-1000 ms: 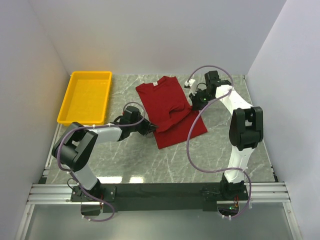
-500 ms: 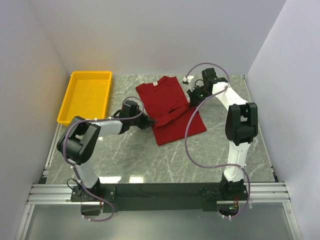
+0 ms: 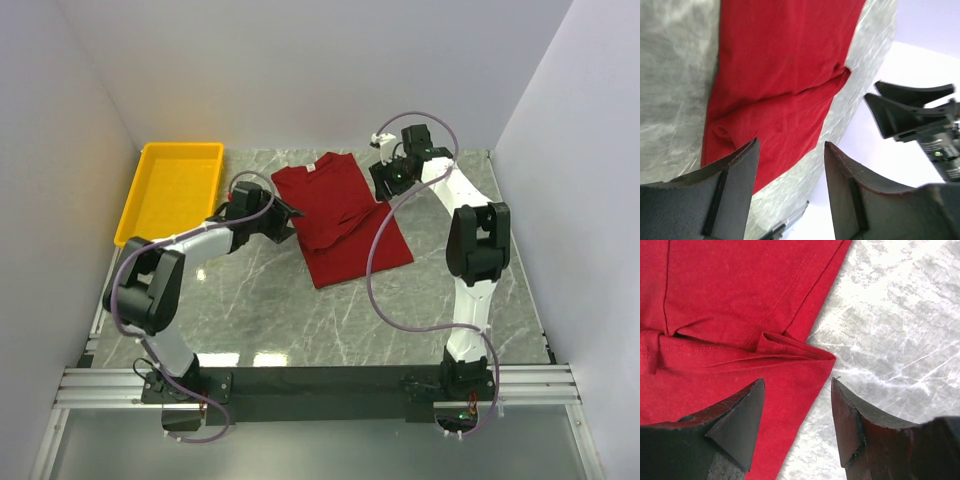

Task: Fold and stack the t-shirts
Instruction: Fold the tshirt

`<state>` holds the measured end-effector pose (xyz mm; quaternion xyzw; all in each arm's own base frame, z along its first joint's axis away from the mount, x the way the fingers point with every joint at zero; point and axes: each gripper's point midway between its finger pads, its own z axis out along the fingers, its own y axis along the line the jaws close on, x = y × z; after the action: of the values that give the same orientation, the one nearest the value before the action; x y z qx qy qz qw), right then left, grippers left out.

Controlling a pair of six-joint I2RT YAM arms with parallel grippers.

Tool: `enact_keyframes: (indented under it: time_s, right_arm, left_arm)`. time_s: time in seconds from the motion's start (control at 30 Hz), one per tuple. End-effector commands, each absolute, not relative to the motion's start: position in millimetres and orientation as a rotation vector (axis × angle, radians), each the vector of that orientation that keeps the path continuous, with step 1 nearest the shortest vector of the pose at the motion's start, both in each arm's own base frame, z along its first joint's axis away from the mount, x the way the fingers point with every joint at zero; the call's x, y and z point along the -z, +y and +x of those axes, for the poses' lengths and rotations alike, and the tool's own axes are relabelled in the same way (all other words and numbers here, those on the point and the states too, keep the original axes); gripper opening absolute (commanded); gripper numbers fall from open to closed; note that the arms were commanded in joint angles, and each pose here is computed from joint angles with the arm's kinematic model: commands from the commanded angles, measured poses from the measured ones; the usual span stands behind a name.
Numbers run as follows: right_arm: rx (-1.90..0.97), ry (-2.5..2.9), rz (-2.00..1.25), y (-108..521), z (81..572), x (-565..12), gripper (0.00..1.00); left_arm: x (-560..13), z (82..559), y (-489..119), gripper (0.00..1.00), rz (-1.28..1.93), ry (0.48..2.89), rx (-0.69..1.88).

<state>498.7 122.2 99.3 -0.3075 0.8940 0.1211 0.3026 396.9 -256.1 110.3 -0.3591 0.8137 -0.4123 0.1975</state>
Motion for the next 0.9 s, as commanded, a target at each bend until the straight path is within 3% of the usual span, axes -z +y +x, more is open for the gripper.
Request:
enact_keyframes:
  time_s: [0.0,0.4,0.63,0.87]
  right_arm:
    - [-0.311,2.292,-0.796,123,497,-134,0.62]
    - [-0.550,2.254,-1.000,110,403,-138,0.62]
    - [-0.616,2.266,-0.961,97,365,-139,0.62]
    - [-0.634,2.296,-0.908,81,353,-133,0.62]
  left_arm:
    - [-149,401,-244,0.59,-0.907,2.202,1.112]
    - [-110,349,-244,0.62,-0.672,2.397,0.948]
    - [-100,356,-253,0.62,-0.395,2.463,0.755]
    - [-96,364,-278,0.60,-0.484,2.471,0.867]
